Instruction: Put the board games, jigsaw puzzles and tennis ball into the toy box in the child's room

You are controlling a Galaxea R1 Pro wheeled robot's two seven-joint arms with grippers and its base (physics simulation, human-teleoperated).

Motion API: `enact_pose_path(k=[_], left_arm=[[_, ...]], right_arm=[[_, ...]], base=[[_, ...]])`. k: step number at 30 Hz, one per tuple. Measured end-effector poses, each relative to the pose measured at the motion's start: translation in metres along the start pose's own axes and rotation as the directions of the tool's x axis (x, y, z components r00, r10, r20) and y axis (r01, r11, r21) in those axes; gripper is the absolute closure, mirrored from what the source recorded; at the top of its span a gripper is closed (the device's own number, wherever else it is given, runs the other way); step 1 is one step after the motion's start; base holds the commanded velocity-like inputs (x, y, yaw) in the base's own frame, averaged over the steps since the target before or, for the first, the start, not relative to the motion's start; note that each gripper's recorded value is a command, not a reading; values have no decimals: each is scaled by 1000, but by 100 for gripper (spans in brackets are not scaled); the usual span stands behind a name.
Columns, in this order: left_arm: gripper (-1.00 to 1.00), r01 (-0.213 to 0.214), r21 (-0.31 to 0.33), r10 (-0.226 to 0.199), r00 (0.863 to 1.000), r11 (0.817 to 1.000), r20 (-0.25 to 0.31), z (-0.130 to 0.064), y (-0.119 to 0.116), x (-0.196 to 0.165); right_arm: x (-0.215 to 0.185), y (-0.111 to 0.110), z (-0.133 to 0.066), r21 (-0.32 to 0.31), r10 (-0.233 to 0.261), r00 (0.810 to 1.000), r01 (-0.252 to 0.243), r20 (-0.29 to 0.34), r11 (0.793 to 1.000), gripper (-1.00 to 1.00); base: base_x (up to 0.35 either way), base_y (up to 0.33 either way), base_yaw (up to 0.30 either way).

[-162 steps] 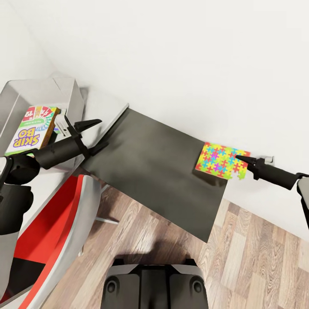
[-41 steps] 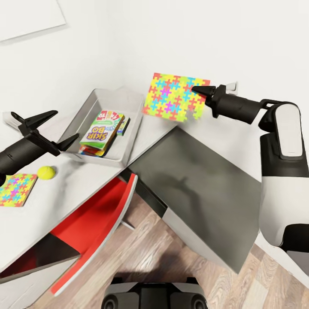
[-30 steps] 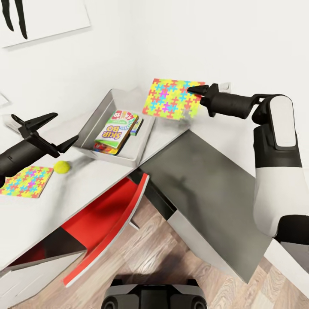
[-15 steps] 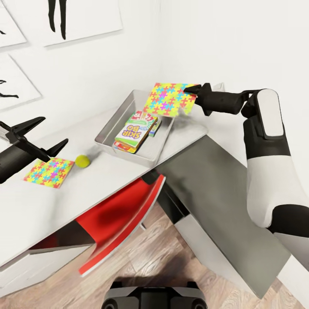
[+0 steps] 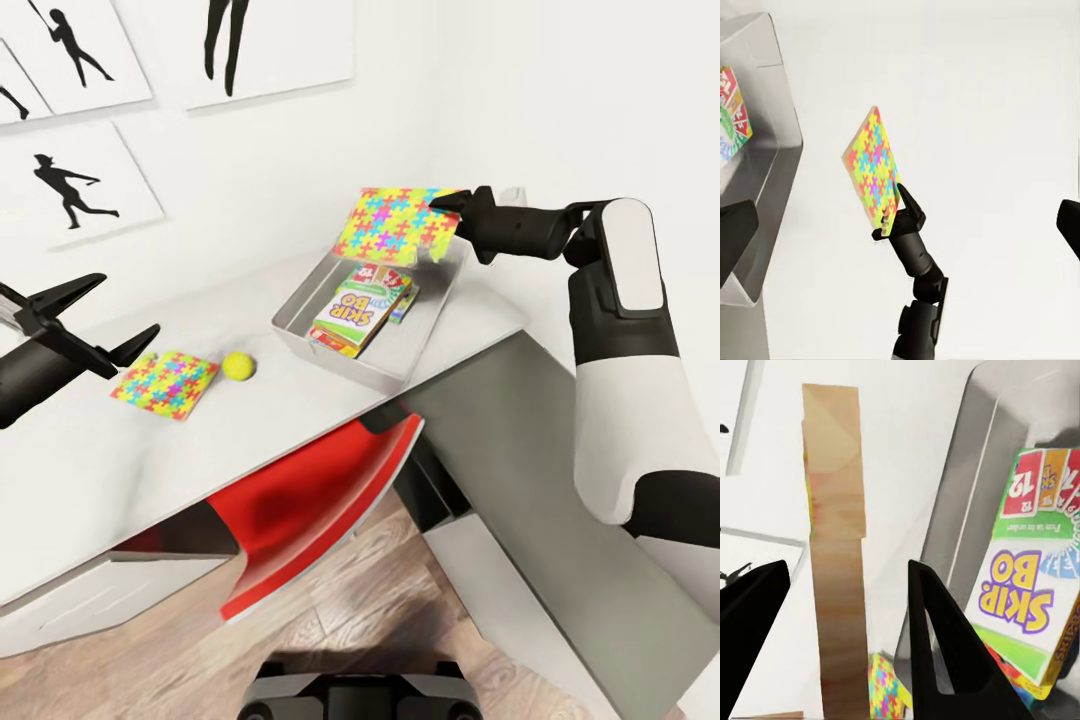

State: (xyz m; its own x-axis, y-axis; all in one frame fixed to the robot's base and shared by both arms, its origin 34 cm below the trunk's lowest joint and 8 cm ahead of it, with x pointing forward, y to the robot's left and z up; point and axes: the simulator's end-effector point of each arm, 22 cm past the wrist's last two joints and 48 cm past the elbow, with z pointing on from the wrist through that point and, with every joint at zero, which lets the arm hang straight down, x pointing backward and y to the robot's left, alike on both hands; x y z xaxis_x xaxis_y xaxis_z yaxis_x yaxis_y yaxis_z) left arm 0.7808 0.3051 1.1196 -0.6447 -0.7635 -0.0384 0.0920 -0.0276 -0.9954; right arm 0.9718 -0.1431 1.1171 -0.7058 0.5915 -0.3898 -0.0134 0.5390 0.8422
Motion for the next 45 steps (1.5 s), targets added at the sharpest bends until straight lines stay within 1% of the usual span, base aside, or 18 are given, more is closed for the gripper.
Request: enact_pose_path(k=[8,16,18,20,22,24,26,28,29,30,31,32,35,37,45], left_arm=[[-100,-4,1,4,1000,1000,-5,1,-4,2],[-100,-4,2,4,1000,1000,-1,-2,-4,2],[-100,-1,-1,1,1000,1000,1,-3,-2,2],[-100,1,-3,-1,1000,1000,2,-4,0,3],[-100,3,-5,-3,1000,1000,3,-4,0,3],[-100,5,-5,-5,1000,1000,3,-4,1,3],[-100,6,-5,-6,1000,1000,3,-4,1,4],[-100,7,-6,-7,1000,1000,2,-4,2,4],[-100,7,-6,-7,1000,1000,2,-4,2,4],[-100,7,-9,-7,1000,1000,0,-4,3,4],[-100,7,-10,-7,1000,1000,0,-4,3,5],[-100,7,-10,-7,1000,1000,0,-4,3,5],[-100,7,-12,-7,1000,1000,-2,-3,3,5],[-100,6,-13,-6,1000,1000,-3,-3,3,5],[-100,4,-16,-4,1000,1000,-5,-3,3,5]], right_arm=[[-5,2,-4,2,-2,1000,2,11,1000,100],[-14,2,-13,5,-13,999,13,33,1000,100],[-20,-8,-18,35,-18,999,17,44,999,100],[-27,-26,-24,87,-17,998,12,54,996,100],[-33,-47,-29,143,-5,998,-4,63,990,100],[-39,-66,-32,189,19,996,-34,84,981,100],[-49,-79,-34,214,51,990,-79,131,974,100],[-62,-91,-39,230,82,978,-126,190,965,100],[-62,-90,-38,226,87,978,-130,191,965,100],[-69,-101,-42,247,102,968,-159,229,956,100],[-72,-105,-42,252,115,963,-177,242,952,100],[-72,-105,-42,249,118,963,-180,243,952,100],[-73,-118,-42,273,140,956,-211,256,939,100],[-72,-123,-40,280,149,954,-222,258,934,100],[-68,-126,-35,286,161,953,-233,255,930,100]], base=[[0,0,220],[0,0,71],[0,0,24],[0,0,15],[0,0,10],[0,0,6],[0,0,4],[0,0,3],[0,0,2],[0,0,1],[0,0,1],[0,0,1],[0,0,0],[0,0,0],[0,0,1]])
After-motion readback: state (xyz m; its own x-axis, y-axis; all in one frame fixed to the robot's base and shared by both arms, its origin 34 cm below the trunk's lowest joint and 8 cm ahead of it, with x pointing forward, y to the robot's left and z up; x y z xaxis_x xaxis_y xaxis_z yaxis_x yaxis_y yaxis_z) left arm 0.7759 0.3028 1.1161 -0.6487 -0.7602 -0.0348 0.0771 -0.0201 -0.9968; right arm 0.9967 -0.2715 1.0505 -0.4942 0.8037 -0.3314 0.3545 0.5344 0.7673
